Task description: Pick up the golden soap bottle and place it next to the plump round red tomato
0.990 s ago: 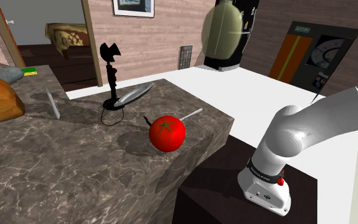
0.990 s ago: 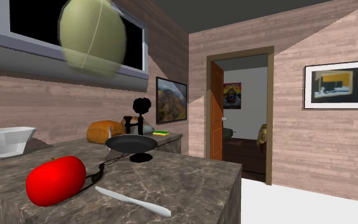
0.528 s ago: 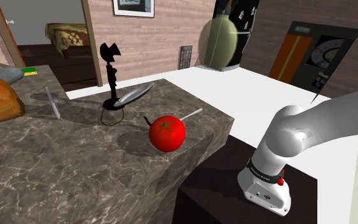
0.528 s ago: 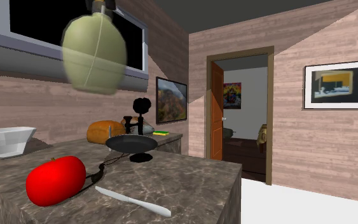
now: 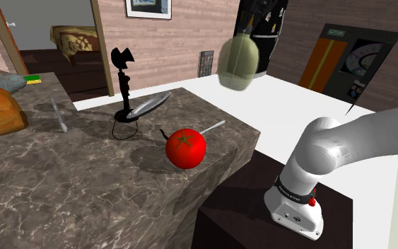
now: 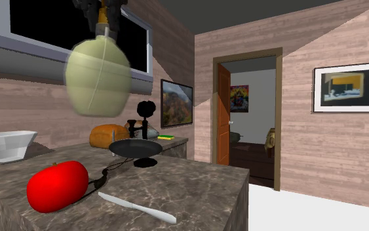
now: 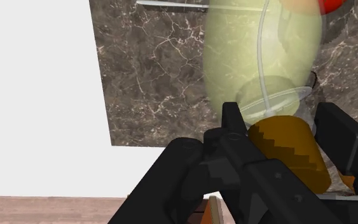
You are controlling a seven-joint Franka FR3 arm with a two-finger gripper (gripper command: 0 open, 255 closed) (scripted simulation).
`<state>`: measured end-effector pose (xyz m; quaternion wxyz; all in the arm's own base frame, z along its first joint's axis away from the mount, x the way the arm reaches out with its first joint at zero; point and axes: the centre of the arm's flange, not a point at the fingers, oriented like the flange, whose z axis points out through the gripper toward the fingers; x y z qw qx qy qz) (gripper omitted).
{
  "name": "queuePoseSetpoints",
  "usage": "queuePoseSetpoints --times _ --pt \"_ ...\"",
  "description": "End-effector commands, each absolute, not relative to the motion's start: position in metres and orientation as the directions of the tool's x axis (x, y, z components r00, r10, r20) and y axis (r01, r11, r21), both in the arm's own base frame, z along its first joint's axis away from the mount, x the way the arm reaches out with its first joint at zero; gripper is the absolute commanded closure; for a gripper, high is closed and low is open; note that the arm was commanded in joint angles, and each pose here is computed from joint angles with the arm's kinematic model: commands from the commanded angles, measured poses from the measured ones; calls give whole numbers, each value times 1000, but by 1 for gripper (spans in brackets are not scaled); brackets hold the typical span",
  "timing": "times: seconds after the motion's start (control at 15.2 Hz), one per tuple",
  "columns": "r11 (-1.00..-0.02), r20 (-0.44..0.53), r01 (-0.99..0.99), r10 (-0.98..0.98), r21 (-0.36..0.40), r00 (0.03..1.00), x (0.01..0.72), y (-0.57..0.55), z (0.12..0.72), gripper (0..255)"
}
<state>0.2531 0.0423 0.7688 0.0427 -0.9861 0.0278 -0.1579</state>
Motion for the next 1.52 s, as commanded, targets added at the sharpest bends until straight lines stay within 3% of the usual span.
queuePoseSetpoints --times 0.0,1.45 --pt "-995 310 -41 -68 -93 948 252 42 758 255" --pt "-995 310 -41 -68 -93 948 252 42 642 255"
